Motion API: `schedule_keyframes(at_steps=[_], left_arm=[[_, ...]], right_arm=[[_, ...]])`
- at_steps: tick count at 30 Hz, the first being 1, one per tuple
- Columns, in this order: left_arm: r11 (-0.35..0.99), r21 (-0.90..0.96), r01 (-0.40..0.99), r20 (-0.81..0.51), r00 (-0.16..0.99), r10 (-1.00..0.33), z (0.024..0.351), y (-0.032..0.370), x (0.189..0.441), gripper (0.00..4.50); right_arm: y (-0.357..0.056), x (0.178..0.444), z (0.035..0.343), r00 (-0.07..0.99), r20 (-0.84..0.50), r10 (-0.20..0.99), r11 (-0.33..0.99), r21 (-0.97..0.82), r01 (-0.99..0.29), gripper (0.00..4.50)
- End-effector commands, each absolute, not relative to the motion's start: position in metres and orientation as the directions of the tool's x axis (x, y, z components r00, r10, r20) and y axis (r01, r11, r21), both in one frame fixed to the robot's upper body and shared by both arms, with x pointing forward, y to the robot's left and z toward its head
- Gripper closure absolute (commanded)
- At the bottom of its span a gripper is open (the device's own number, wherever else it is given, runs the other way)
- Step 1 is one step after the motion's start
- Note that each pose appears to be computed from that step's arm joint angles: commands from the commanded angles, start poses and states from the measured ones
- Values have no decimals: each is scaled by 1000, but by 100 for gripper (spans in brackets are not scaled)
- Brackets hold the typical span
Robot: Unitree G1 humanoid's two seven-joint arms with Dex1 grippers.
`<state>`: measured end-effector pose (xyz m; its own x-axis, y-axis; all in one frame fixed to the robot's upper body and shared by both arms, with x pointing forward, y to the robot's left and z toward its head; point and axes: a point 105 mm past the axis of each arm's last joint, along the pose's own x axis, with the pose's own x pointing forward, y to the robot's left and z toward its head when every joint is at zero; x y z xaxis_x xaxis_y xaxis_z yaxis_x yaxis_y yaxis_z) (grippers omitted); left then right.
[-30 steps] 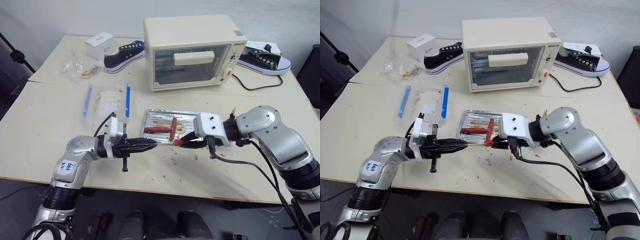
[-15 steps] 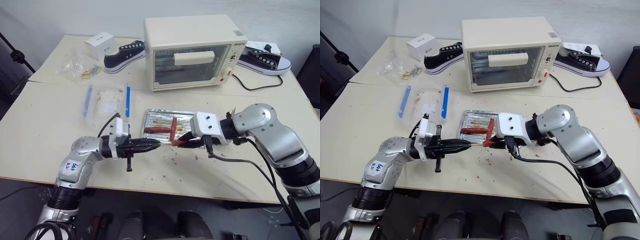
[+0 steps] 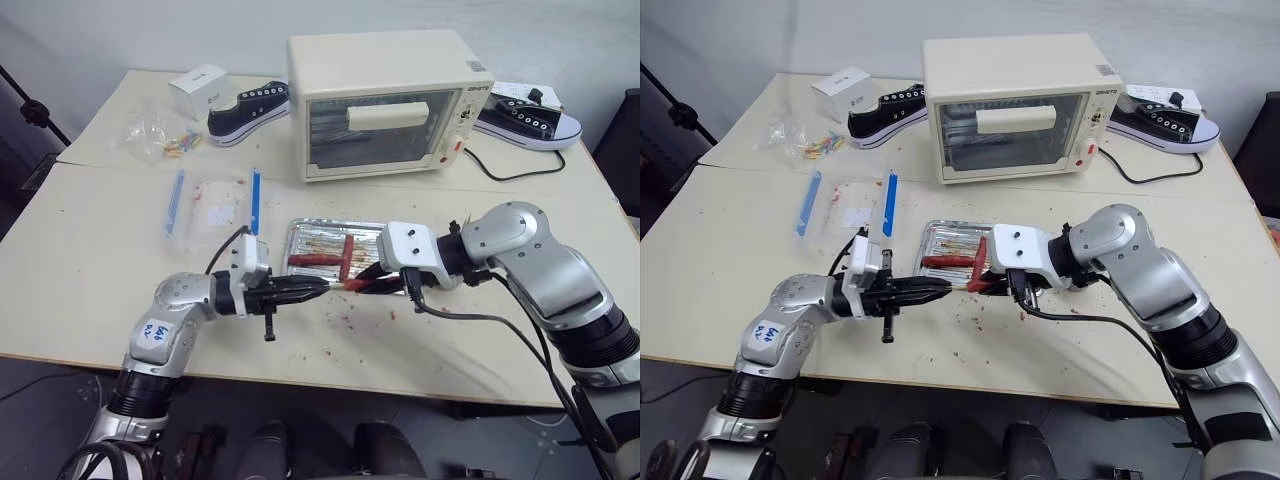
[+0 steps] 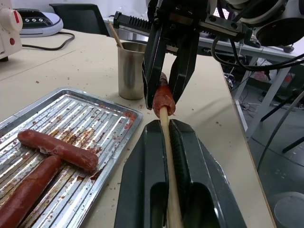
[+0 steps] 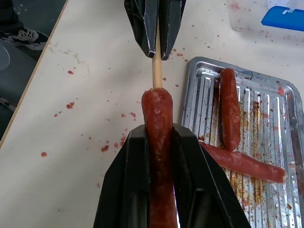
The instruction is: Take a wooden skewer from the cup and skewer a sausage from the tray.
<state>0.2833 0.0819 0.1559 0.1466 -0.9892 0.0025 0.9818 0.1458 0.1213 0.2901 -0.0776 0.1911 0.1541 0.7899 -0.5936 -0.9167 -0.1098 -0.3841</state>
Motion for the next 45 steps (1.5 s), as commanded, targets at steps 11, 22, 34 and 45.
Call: schedule_keyframes(at_steps=[11, 22, 34, 45], left_arm=[[188, 153, 970, 93, 175, -980, 156, 101, 283, 450], [637, 85, 766, 333, 581, -743, 179, 181, 294, 450], [958, 31, 284, 361, 891, -276, 201, 250, 372, 450], [944, 25, 330, 293, 900, -322, 205, 229, 402, 317]], right_arm=[[-89, 274, 226, 130, -534, 836, -140, -436, -889, 94], [-133, 248, 284, 262, 60, 963, 255, -522, -814, 2], [-149, 228, 240, 504, 280, 817, 576, -440, -689, 2], [-134, 220, 239, 494, 298, 817, 576, -469, -670, 0]])
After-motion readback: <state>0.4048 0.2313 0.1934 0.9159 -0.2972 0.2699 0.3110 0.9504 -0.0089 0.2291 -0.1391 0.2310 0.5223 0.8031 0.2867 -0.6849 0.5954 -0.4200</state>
